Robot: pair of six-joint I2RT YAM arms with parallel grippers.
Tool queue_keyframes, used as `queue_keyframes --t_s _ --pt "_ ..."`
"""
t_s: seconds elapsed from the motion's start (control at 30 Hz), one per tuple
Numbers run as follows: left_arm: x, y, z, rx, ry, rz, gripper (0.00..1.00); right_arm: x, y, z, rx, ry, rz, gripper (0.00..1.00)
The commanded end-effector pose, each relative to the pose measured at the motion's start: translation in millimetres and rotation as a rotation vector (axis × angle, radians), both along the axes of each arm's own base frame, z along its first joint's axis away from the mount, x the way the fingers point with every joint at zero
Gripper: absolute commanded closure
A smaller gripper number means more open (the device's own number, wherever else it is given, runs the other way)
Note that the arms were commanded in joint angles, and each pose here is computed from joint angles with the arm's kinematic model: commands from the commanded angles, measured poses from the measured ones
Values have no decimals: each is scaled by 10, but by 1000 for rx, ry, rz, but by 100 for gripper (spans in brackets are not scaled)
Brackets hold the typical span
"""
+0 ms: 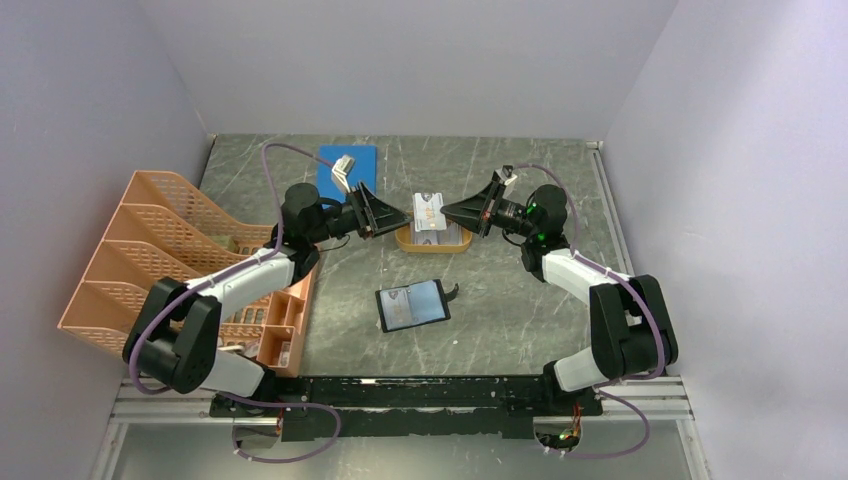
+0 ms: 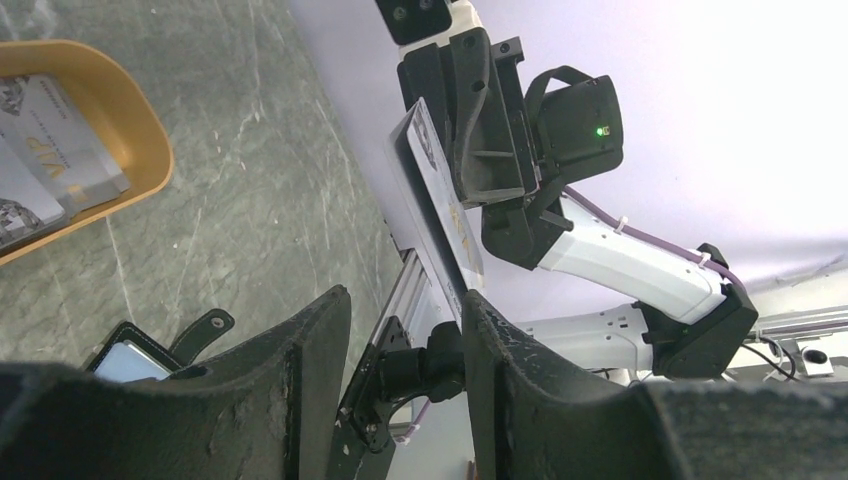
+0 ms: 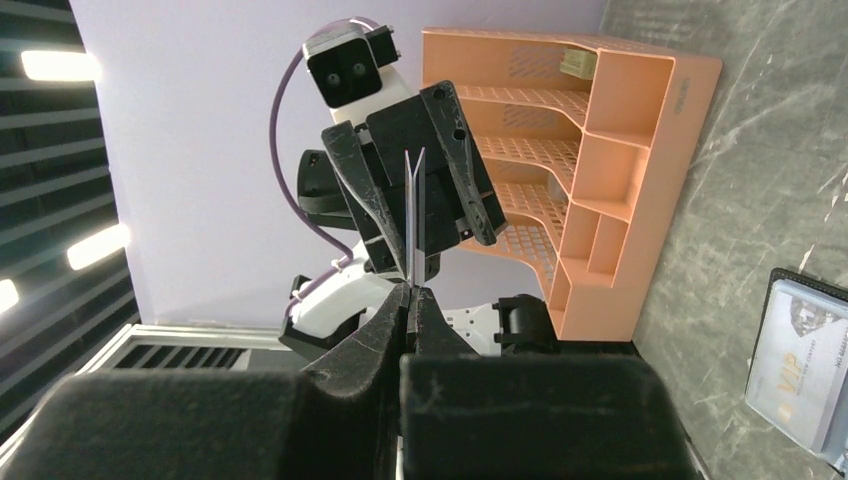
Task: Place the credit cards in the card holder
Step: Pick up the credit card from the storage box, then place the credit card in the storage box.
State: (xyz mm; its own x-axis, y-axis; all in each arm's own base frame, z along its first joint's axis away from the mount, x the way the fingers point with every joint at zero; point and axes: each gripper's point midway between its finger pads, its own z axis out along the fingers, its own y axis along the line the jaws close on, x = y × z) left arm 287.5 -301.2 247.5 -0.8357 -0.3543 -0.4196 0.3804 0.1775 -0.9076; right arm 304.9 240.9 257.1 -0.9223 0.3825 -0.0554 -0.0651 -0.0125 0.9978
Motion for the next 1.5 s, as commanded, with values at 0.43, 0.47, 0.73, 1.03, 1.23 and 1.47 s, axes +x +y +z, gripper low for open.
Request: queue_keyframes --t_s 0.43,0.47,0.73,1.03,1.23,1.47 --pt "3 -130 179 -31 -62 -43 55 -89 19 147 7 -70 24 100" --pt "6 -135 184 -31 -64 -44 55 -83 17 139 4 -69 22 100" --pt "4 -196 222 -47 -69 -61 57 -91 48 136 1 -71 28 100" --pt "-14 -270 268 -99 -69 -89 80 -93 55 79 3 -61 30 100" --pt "48 -257 216 -70 -70 -64 95 -53 49 -46 -22 -46 11 100" --pt "353 -209 -66 17 -37 28 95 196 48 -355 -127 -51 -53 100"
